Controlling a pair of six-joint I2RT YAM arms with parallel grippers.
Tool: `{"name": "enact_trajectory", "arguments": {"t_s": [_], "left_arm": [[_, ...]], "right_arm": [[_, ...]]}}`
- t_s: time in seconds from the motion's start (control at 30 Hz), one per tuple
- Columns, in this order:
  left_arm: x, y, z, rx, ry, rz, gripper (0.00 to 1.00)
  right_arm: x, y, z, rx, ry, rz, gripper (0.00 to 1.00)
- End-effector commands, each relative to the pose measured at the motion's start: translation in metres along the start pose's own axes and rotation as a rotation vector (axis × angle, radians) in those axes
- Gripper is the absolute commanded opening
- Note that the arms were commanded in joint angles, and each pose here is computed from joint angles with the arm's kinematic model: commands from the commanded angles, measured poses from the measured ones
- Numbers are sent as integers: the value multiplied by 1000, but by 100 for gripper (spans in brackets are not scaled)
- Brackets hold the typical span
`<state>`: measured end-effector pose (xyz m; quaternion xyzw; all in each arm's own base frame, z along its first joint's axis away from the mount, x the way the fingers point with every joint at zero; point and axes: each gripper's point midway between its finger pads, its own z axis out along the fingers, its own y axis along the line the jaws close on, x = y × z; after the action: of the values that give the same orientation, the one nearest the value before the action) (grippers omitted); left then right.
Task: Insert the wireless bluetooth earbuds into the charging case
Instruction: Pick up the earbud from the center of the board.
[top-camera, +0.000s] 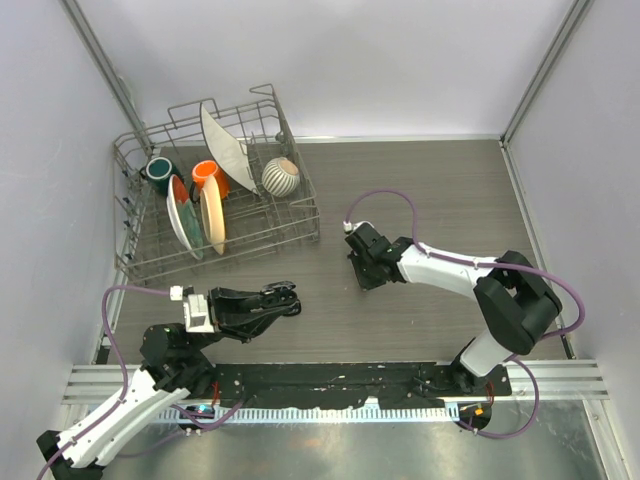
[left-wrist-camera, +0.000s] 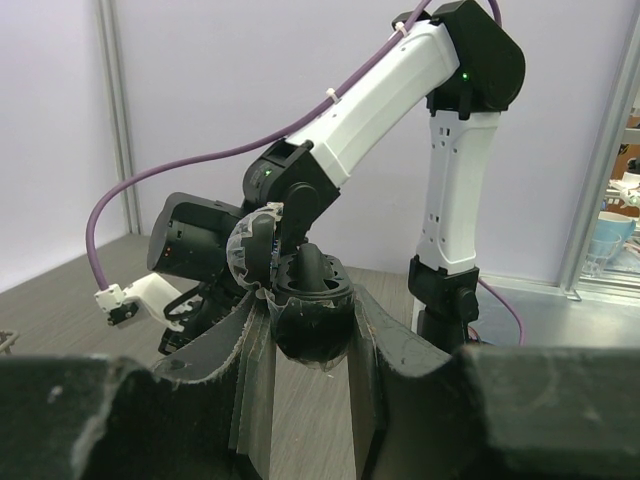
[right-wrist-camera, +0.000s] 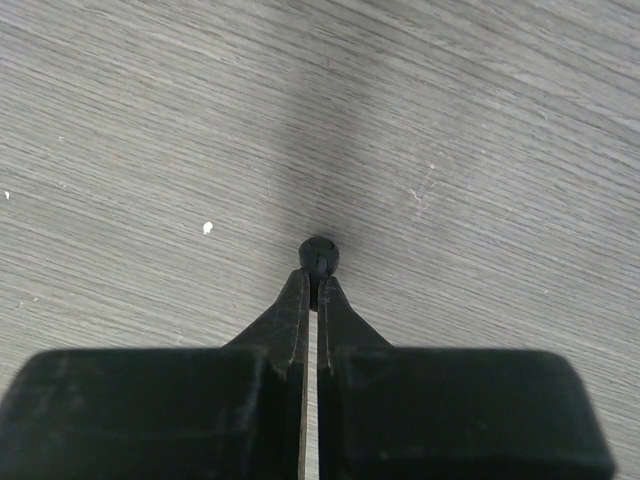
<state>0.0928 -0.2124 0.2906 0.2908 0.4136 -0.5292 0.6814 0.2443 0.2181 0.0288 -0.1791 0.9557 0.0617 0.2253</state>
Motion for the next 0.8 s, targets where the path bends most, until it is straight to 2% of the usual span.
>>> {"name": "enact_trajectory", "arguments": {"t_s": [0.0, 0.13, 0.37, 0.47, 0.63, 0.77], "left_arm": [[-21, -2, 5, 6, -50, 35, 0], [-20, -1, 5, 1, -50, 34, 0], [-22, 6, 4, -39, -62, 40, 0], [-22, 0, 4, -8, -65, 47, 0], [-18, -5, 3, 29, -61, 62, 0], [-18, -8, 3, 47, -64, 71, 0]], "right_arm": [[-17, 2, -16, -17, -88, 4, 1], [-34, 12, -39, -87, -159, -39, 1], [-58, 40, -98, -294, -292, -219, 1], [-58, 52, -123, -401, -365, -374, 1], [-68, 56, -178, -474, -625, -526, 1], [-62, 73, -215, -599, -715, -667, 1]]}}
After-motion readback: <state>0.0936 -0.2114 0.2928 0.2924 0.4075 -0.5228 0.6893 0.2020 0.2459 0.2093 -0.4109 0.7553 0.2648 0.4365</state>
